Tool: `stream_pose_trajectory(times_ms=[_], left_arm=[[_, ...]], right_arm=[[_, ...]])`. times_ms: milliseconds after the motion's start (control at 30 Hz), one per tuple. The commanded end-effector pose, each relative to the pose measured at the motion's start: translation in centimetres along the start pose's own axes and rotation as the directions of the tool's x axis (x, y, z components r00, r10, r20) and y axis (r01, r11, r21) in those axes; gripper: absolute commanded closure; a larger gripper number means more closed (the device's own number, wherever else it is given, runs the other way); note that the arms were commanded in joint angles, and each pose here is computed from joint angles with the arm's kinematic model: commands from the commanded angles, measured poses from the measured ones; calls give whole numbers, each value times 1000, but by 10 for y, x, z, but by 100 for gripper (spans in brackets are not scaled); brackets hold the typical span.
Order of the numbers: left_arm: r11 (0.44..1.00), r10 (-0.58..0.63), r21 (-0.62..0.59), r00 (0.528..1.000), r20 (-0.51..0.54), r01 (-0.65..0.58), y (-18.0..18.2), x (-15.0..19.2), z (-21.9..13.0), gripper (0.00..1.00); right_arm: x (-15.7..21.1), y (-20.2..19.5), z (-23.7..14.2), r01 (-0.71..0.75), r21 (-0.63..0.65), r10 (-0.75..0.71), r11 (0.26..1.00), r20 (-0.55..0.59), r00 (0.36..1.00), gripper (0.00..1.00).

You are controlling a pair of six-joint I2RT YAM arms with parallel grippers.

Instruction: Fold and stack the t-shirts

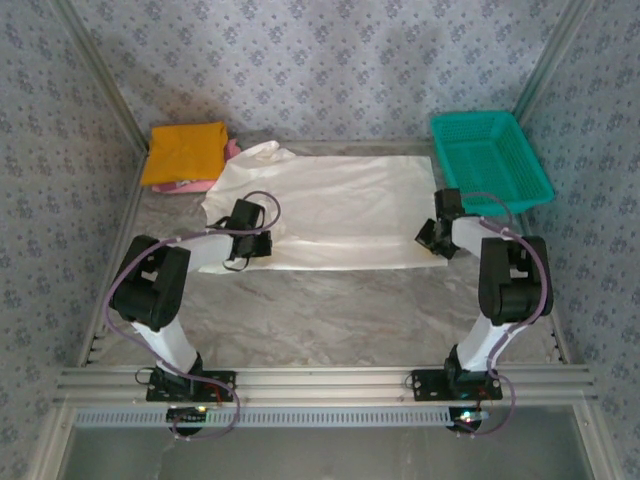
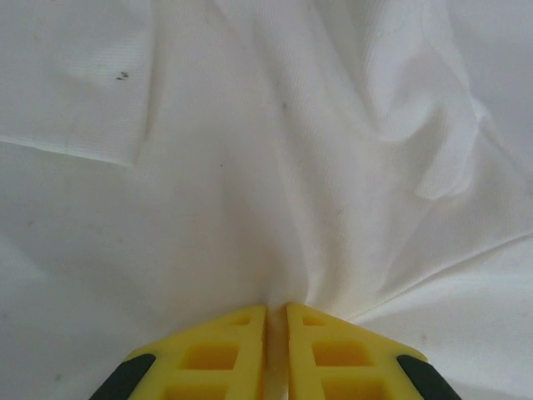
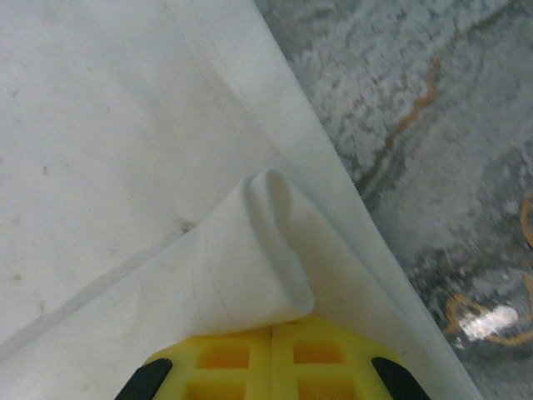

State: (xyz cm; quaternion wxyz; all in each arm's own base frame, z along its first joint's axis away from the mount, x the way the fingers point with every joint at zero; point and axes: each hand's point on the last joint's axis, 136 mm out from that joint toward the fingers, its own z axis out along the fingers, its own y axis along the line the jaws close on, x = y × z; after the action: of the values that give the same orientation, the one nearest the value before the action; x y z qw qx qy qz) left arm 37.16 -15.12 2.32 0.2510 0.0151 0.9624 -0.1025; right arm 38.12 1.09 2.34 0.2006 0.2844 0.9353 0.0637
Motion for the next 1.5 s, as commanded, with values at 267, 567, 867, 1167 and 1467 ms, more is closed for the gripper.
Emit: stream_pose_trajectory(times_ms=[267,567,867,1167,1467], left_arm=[[995,-11,-95,991,-136,-2,28,43,8,87],[996,-8,-94,990,-141,-5,27,42,8,87],[995,-17,-98,988,-154,2,27,44,9,86],[997,-20,-83,984,-175,6,23,45,14,86],[997,-13,-75,986,-168,1,22,42,14,86]], right_arm=[[-42,29,-6,-72,-79,75,994,33,997,100],[-70,56,11,-69,-143,75,987,37,997,100],[-72,76,-41,75,-161,-64,984,73,995,83],[10,39,-65,-38,-174,25,984,-75,997,58],[20,54,-40,-118,-235,82,965,-156,984,58]])
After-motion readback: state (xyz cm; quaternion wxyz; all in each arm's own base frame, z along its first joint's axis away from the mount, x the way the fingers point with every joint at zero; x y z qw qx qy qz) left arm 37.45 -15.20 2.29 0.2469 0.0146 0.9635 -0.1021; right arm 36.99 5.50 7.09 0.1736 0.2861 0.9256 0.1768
